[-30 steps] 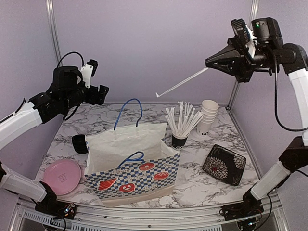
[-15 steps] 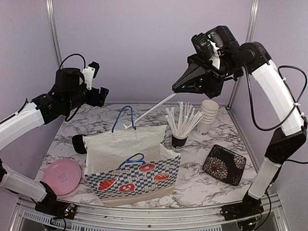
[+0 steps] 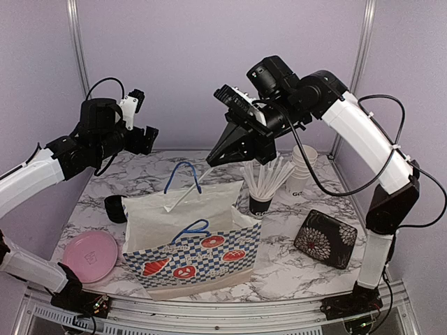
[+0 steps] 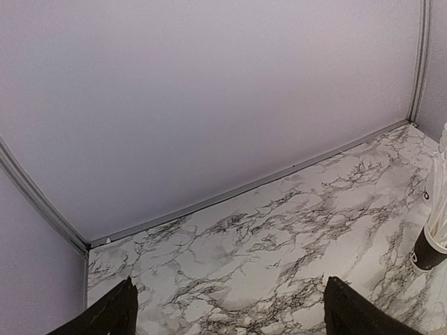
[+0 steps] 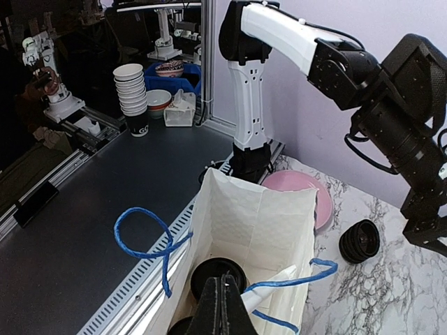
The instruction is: Pack the takeout coffee
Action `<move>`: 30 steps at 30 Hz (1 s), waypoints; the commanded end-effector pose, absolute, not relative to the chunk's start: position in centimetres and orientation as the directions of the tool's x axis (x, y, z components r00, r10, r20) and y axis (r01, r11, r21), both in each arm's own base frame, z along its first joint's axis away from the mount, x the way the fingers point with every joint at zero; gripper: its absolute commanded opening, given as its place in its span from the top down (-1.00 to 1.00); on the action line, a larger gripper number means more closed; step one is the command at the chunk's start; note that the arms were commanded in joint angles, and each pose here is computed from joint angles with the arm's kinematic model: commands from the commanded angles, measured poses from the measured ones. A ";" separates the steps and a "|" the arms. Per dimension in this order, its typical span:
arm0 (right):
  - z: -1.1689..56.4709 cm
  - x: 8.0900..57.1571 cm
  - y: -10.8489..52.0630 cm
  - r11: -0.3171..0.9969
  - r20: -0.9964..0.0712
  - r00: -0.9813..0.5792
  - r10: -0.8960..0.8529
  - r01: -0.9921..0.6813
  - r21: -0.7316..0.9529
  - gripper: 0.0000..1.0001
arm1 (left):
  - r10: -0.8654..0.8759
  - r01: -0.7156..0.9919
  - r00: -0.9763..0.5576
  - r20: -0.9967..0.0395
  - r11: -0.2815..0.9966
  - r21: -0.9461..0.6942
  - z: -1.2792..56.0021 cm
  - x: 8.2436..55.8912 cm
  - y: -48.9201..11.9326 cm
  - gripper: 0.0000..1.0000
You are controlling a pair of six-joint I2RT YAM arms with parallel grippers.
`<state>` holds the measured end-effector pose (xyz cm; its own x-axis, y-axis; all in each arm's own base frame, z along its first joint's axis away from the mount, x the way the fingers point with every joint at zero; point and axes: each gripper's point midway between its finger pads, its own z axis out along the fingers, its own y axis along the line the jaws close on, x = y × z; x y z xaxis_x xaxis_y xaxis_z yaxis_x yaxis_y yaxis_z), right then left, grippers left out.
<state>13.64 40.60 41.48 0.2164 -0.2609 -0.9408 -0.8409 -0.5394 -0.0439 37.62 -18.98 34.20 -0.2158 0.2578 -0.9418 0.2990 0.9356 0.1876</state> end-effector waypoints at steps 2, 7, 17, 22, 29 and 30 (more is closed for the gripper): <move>40.2 14.0 41.8 -0.547 -0.949 0.135 -0.286 -0.836 0.046 1.00 | 0.245 0.314 -0.201 -0.949 0.933 0.174 34.4 37.7 -19.2 -0.86; 38.2 15.1 43.3 -0.540 -0.941 0.080 -0.330 -0.833 0.118 0.37 | 0.245 0.314 -0.199 -0.949 0.933 0.175 34.4 37.6 -19.2 -0.86; 41.0 18.6 39.4 -0.376 -0.921 0.190 -0.340 -0.925 -0.051 -0.29 | 0.239 0.315 -0.192 -0.952 0.933 0.171 34.7 37.4 -19.2 -0.86; 40.8 21.4 36.1 -0.249 -0.909 0.174 -0.378 -0.965 -0.081 -0.42 | 0.243 0.312 -0.193 -0.951 0.934 0.175 34.7 37.5 -19.1 -0.86; 37.1 23.8 34.6 -0.104 -0.865 0.118 -0.488 -0.992 -0.077 -0.35 | 0.250 0.312 -0.197 -0.948 0.933 0.181 34.4 37.6 -19.2 -0.86; 36.6 24.4 34.2 -0.071 -0.860 0.106 -0.500 -0.994 -0.081 -0.32 | 0.248 0.312 -0.195 -0.949 0.933 0.180 34.5 37.5 -19.1 -0.86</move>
<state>21.63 34.65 38.70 0.1356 -0.4357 -0.8898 -0.9796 -0.1933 -0.0546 37.53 -19.29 34.21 -0.2127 0.2563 -0.9429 0.3157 0.9313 0.1820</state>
